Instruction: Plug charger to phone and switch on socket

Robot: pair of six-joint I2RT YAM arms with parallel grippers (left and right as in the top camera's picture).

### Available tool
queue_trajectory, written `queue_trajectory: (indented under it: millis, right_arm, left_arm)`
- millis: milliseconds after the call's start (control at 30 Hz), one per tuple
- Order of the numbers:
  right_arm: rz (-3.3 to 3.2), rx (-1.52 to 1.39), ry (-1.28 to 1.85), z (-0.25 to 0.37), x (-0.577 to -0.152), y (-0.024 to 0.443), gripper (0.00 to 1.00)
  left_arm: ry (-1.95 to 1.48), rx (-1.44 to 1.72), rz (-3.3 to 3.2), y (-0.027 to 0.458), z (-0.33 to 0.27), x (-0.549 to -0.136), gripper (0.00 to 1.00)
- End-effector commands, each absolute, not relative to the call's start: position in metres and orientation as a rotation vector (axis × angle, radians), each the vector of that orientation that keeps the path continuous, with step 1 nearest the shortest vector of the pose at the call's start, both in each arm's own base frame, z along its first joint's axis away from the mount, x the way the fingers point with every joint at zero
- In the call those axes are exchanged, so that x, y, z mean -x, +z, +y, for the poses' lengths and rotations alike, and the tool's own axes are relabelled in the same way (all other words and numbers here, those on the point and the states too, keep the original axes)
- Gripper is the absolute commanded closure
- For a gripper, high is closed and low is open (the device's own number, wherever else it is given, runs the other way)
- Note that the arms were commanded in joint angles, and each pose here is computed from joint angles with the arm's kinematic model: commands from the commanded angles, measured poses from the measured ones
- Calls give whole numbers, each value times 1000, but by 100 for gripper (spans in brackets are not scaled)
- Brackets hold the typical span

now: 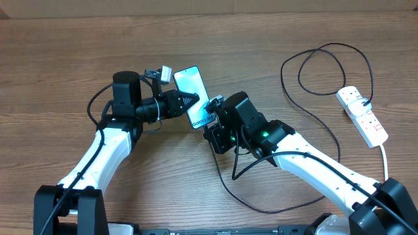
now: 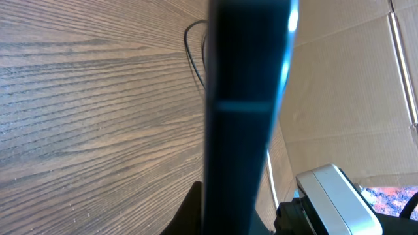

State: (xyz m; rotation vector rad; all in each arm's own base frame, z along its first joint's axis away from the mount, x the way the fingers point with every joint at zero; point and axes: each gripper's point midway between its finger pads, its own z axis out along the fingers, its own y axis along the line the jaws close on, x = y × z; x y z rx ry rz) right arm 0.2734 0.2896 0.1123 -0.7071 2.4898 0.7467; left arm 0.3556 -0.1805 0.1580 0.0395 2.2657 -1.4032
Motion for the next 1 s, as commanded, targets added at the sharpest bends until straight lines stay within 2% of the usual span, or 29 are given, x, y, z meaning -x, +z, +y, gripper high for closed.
queue_trajectory:
  millis: [0,333,433,500,667,900,967]
  right_arm:
    - [2295,686,773,309,-305,172,96]
    - [2377,691,752,300,-294,160,91]
    - [2391,691,748,296,-290,162,85]
    - [2388,690,749,294,-287,167,78]
    - [2333,684,766,289,-281,191,53]
    - [2288,651,794,273,-262,226,41]
    - [2279,650,797,267,-253,235,33]
  left_arm:
    - [-1591,-186,2287,163,-210,-319,96]
    - [-1459,-65,2326,151,-201,-336,96]
    - [-1406,-26,2335,147,-197,-342,96]
    - [-1360,2,2343,143,-193,-346,96]
    - [-1294,72,2370,135,-187,-351,96]
    - [-1303,66,2470,121,-200,-331,96]
    - [-1312,-4,2487,120,-208,-322,96]
